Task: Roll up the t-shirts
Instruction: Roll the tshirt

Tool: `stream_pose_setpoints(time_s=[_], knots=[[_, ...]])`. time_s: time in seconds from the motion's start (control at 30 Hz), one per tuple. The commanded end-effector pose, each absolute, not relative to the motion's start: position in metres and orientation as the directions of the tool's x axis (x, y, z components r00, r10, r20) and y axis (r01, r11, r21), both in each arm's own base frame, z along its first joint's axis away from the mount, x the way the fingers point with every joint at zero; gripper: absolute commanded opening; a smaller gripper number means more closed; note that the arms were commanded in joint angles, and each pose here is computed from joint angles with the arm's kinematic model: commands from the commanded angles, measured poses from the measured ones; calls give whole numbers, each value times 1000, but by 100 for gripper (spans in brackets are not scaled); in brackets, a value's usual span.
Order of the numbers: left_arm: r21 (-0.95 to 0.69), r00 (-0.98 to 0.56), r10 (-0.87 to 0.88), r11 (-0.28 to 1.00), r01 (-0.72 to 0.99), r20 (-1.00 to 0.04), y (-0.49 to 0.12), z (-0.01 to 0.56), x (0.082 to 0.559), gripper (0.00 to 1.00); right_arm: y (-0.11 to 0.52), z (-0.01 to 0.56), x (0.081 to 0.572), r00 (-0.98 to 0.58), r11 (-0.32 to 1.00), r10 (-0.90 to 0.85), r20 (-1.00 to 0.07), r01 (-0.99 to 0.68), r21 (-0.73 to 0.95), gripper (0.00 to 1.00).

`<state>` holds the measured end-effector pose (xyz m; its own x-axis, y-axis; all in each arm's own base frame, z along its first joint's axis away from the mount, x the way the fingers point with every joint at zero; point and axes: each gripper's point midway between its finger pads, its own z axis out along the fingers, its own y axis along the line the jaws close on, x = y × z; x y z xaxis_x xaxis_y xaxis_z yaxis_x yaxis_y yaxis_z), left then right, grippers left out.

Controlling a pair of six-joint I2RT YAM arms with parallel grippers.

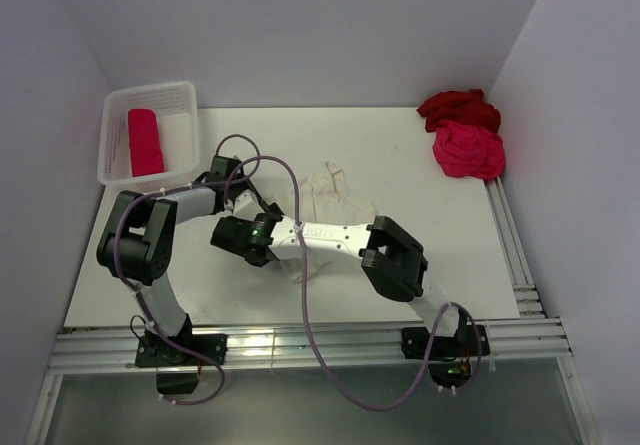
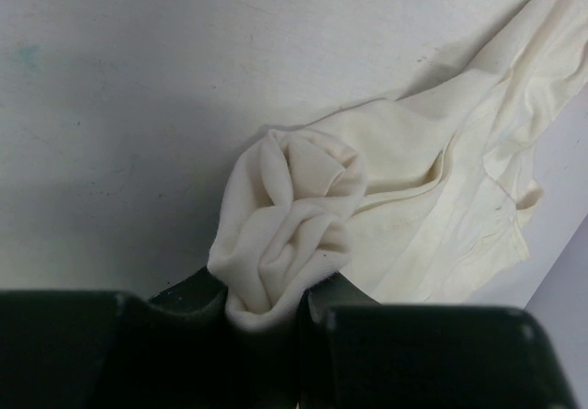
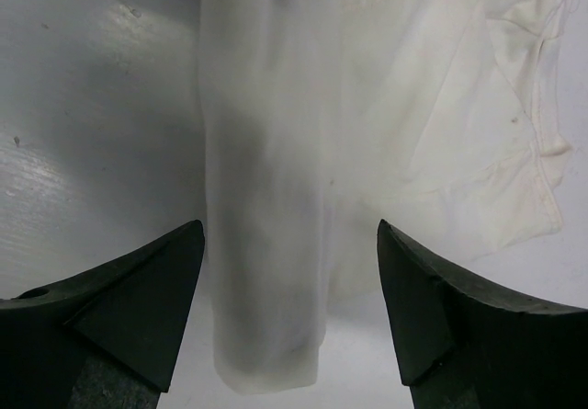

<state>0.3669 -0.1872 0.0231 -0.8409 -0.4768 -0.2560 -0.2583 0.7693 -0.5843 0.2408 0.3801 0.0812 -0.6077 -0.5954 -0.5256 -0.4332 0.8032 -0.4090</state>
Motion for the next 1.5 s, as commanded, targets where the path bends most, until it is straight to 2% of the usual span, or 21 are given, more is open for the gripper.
stream_pose_setpoints(time_s=[0.0,0.27,0.7,1.13,1.2,1.37,1.4,1.47], knots=[[-504,-867,-449,812,-294,-216,-184,0,350,14,422,80,236,-530,789,-608,-591,-483,-379,82],[-518,-868,-461,796,-312,-186,-187,1,345,15,420,47,238,-525,797,-599,-604,-466,-385,80],[-534,-879,-454,784,-316,-147,-193,5,343,15,412,29,250,-450,788,-614,-648,-392,-474,76],[-533,-878,-461,780,-329,-132,-193,1,338,14,373,22,270,-453,747,-656,-603,-277,-604,74],[-532,-878,-460,780,-330,-130,-193,0,338,14,369,21,272,-453,743,-659,-600,-267,-614,72],[-535,-876,-464,777,-332,-129,-194,1,339,14,355,19,278,-470,729,-662,-584,-221,-648,57],[-535,-876,-465,776,-334,-129,-194,1,339,14,352,20,278,-475,727,-661,-581,-214,-652,45],[-538,-875,-467,775,-333,-131,-194,2,340,14,350,19,280,-490,741,-642,-589,-203,-640,37]])
